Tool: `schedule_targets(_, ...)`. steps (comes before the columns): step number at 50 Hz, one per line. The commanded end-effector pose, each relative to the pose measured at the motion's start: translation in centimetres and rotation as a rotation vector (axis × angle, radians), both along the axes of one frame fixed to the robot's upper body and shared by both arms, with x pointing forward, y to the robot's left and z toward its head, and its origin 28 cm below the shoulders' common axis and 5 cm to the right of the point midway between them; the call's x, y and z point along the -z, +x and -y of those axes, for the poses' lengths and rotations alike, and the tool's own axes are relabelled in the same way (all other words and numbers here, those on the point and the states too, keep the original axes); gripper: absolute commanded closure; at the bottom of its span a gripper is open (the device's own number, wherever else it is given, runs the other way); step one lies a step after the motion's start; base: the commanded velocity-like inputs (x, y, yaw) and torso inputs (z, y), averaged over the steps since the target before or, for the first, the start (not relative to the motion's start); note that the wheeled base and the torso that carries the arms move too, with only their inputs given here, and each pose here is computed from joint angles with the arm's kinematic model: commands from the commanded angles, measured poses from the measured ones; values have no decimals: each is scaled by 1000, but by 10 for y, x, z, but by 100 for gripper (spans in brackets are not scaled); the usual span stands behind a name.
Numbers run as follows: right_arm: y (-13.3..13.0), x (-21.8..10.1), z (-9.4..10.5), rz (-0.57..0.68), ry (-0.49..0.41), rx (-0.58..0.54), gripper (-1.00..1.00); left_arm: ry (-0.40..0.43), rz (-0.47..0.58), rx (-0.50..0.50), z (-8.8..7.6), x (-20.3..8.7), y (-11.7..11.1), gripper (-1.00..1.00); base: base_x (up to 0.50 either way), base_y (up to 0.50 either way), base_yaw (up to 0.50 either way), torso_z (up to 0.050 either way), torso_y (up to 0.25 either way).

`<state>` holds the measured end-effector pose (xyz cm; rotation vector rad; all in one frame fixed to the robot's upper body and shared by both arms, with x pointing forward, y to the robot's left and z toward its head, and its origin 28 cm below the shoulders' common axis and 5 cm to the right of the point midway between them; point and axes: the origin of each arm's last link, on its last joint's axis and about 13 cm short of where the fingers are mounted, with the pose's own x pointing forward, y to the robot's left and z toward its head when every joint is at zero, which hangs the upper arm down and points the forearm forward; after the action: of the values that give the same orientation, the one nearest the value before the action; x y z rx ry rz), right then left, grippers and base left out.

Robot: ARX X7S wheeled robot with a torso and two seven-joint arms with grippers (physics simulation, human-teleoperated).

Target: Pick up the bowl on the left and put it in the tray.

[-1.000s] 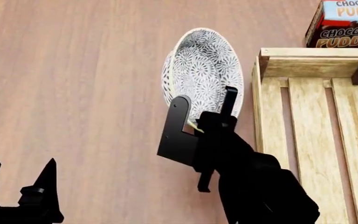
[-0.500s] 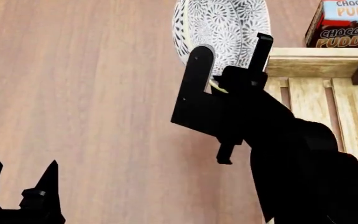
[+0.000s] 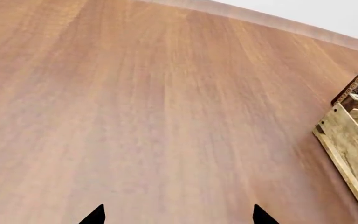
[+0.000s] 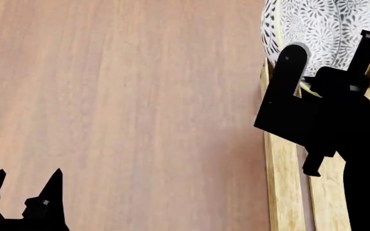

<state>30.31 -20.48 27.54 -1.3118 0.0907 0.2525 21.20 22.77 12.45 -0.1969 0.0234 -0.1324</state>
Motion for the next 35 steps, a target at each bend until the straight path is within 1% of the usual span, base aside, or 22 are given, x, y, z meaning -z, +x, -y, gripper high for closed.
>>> schedule_targets(1, -8, 4, 26, -2, -79, 106, 100, 2, -1, -1, 0, 0, 0, -100, 0, 0, 0, 0, 0)
schedule_targets(11, -7, 16, 39, -48, -107, 161, 100, 2, -1, 8, 2, 1, 0, -100, 0, 0, 0, 0, 2)
schedule_targets(19, -4, 39, 45, -125, -148, 189, 100, 5, -3, 7, 2, 1, -1, -100, 0, 0, 0, 0, 0)
schedule_targets(22, -3, 44, 46, -135, -151, 191, 100, 5, -4, 8, 2, 1, -1, -100, 0, 0, 0, 0, 0)
schedule_targets(25, 0, 58, 45, -155, -159, 188, 100, 4, -5, 7, 2, 1, -1, -100, 0, 0, 0, 0, 0)
schedule_targets(29, 3, 68, 46, -173, -177, 187, 100, 5, -10, 9, 2, 3, -2, -100, 0, 0, 0, 0, 0)
schedule_targets(35, 7, 78, 46, -191, -184, 188, 100, 5, -11, 8, 2, 3, -2, -100, 0, 0, 0, 0, 2)
